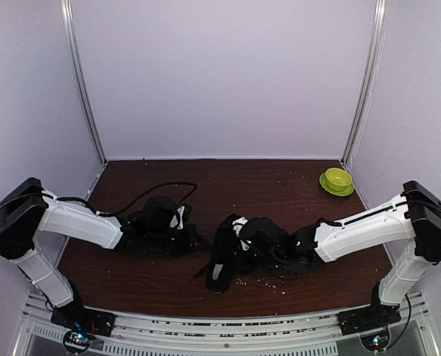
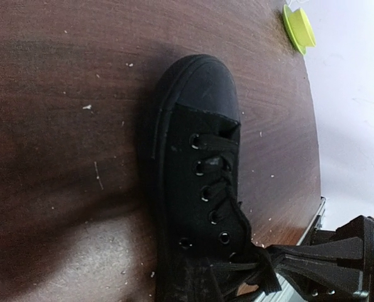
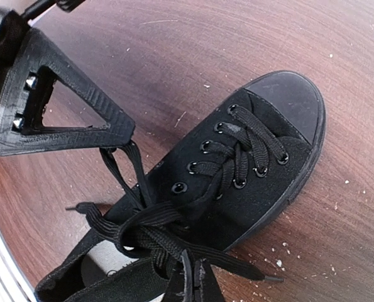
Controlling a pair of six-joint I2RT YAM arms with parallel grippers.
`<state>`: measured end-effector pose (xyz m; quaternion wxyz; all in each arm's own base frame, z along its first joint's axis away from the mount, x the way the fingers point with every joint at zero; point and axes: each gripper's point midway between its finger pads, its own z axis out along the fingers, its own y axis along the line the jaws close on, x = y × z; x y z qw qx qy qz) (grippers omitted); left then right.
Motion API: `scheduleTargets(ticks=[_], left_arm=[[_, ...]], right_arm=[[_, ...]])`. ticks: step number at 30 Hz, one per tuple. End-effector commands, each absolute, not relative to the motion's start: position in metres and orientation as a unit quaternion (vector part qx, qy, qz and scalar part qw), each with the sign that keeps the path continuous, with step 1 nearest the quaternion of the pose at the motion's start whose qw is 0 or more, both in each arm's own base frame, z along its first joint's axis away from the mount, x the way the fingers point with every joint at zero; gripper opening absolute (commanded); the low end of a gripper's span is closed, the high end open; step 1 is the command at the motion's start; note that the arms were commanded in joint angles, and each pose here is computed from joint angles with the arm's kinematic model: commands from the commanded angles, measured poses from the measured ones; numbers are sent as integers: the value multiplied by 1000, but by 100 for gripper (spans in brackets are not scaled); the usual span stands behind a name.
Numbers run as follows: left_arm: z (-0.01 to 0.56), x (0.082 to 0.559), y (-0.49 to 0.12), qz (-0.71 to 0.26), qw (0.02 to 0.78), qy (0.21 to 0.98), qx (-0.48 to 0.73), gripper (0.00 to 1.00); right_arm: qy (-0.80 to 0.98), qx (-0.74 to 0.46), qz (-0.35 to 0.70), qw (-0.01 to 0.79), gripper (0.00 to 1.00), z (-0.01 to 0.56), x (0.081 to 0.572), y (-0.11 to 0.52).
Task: Tie the shoes
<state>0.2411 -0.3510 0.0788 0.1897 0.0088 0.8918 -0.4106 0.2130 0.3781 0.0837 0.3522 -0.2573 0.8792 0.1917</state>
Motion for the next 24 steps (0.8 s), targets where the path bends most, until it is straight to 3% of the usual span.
scheduleTargets(ticks=[1, 24], left_arm=[[86, 252, -347, -406, 214, 888, 14, 0], [52, 285, -301, -346, 228, 910, -27, 0]], right_arm=[[877, -224, 237, 354, 0, 97, 215, 379], [902, -175, 222, 327, 0, 70, 214, 344]])
